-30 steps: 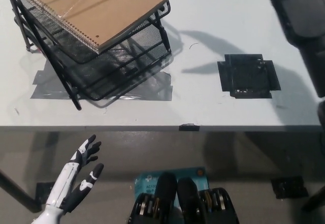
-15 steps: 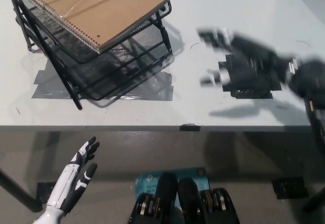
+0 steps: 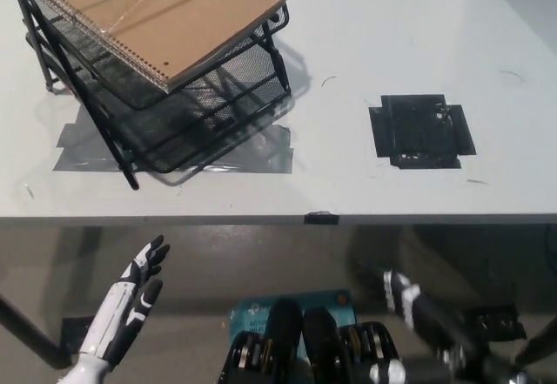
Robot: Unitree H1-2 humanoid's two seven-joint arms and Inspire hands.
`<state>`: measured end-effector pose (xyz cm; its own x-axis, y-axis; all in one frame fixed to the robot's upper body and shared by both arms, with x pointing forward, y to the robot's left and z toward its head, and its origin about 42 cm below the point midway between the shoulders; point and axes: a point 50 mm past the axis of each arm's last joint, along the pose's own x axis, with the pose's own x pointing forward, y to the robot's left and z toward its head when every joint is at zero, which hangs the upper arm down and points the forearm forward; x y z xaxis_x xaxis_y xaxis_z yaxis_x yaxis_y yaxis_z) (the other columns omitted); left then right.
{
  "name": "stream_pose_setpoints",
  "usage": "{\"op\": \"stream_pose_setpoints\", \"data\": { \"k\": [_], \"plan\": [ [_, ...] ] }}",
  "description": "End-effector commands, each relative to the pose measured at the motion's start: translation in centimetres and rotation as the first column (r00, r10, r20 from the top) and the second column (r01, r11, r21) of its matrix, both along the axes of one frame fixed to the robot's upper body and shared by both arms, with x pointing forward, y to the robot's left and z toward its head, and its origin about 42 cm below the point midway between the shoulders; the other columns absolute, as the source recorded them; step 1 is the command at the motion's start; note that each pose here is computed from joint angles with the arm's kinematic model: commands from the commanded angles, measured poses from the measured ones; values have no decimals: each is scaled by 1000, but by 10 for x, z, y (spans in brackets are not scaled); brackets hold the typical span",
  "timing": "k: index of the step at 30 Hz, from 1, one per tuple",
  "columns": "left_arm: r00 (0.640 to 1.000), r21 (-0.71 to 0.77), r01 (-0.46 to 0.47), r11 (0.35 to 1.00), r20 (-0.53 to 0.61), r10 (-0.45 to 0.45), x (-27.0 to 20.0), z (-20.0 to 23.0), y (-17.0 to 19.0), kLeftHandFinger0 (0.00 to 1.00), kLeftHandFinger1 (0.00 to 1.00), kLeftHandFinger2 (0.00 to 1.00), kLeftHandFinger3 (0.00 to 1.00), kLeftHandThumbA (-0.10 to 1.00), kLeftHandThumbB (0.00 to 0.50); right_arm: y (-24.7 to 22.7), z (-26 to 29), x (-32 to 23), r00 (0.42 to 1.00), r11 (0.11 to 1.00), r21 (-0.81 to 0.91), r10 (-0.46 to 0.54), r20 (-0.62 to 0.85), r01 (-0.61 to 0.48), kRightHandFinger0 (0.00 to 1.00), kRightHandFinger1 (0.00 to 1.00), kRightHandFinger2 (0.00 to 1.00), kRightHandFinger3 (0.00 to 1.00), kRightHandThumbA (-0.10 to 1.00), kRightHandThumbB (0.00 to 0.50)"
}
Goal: A person hands a notebook to the robot and the robot grabs it with its right hand and places it in the file tray kept in the centre of the desk infront of it.
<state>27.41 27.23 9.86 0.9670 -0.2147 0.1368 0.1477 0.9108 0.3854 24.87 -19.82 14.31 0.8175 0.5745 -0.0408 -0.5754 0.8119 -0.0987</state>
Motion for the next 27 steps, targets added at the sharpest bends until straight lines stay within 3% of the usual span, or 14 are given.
{"op": "stream_pose_setpoints", "data": {
  "k": [1, 5, 8, 27],
  "plan": [
    [998, -16, -13, 1000, 60, 14, -5, 7, 11, 1000, 1000, 1000, 1000, 990, 452, 2, 41, -39, 905, 882, 404, -356, 233, 243, 1000, 1000, 1000, 1000, 1000, 414],
    [998, -23, -17, 1000, 56, 19, -8, 4, 11, 994, 1000, 1000, 1000, 976, 453, 0, 13, -33, 904, 858, 401, -405, 141, 321, 1000, 1000, 1000, 1000, 1000, 433],
    [998, -26, -21, 999, 52, 22, -12, 2, 12, 989, 1000, 1000, 1000, 976, 451, -5, -11, -29, 908, 857, 364, -413, 63, 365, 1000, 1000, 1000, 1000, 1000, 419],
    [999, -30, -37, 999, 15, 38, -32, -11, 13, 969, 1000, 1000, 1000, 968, 447, 5, -25, -41, 914, 856, 352, -406, 2, 379, 1000, 1000, 1000, 1000, 1000, 402]
  ]
}}
